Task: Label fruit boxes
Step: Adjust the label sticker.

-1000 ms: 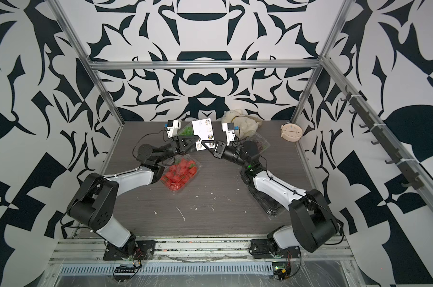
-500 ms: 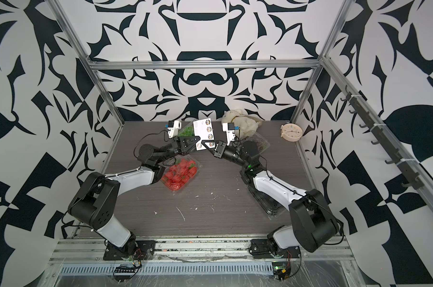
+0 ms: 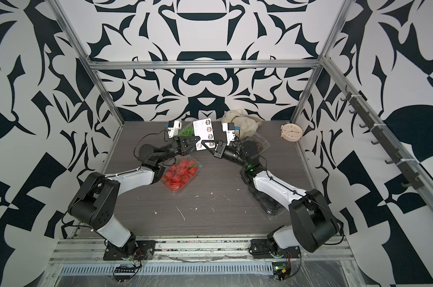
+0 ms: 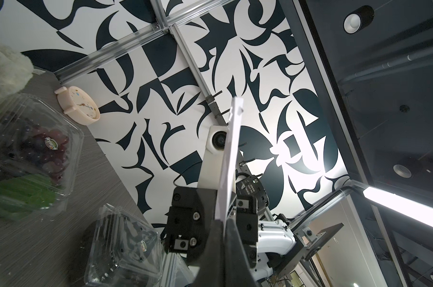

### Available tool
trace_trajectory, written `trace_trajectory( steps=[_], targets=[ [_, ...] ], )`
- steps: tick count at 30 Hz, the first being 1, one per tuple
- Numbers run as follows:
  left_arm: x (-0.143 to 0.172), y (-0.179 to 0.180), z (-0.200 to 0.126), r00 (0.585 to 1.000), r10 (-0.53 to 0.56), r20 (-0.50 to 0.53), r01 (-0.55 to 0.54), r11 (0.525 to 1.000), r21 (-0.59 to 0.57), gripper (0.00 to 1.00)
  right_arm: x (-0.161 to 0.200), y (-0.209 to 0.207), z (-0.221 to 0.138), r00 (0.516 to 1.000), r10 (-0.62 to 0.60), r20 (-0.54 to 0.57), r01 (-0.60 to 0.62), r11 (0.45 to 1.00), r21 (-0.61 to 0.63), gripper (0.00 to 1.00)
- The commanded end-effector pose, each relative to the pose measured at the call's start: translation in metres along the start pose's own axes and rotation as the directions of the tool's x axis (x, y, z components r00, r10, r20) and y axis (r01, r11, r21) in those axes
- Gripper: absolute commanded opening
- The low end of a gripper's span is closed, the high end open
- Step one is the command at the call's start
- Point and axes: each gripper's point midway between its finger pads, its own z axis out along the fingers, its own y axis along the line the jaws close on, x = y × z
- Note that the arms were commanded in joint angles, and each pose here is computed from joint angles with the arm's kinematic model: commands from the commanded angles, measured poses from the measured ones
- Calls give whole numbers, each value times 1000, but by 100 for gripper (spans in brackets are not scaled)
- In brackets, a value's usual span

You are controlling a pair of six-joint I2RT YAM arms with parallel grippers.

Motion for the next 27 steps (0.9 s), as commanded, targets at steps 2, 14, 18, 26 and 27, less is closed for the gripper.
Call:
trace_trajectory(
  steps=[2, 14, 18, 26, 27],
  targets=[
    [11, -18, 11, 997, 38, -62, -34, 998, 57, 0, -16, 34, 1, 995, -96, 27, 98, 992, -84, 0],
    [14, -12, 15, 996, 29, -82, -25, 998, 55, 0, -14, 35, -2, 994, -109, 15, 110, 991, -82, 6],
    [14, -12, 14, 996, 28, -83, -24, 998, 54, 0, -25, 26, -16, 993, -111, 50, 112, 994, -18, 22],
    [15, -8, 15, 996, 24, -91, -20, 999, 50, 0, -34, 29, -19, 992, -109, 62, 111, 993, -31, 25],
    [15, -8, 14, 996, 24, -92, -19, 999, 49, 0, -34, 29, -18, 992, -107, 59, 109, 993, -33, 25]
  ],
)
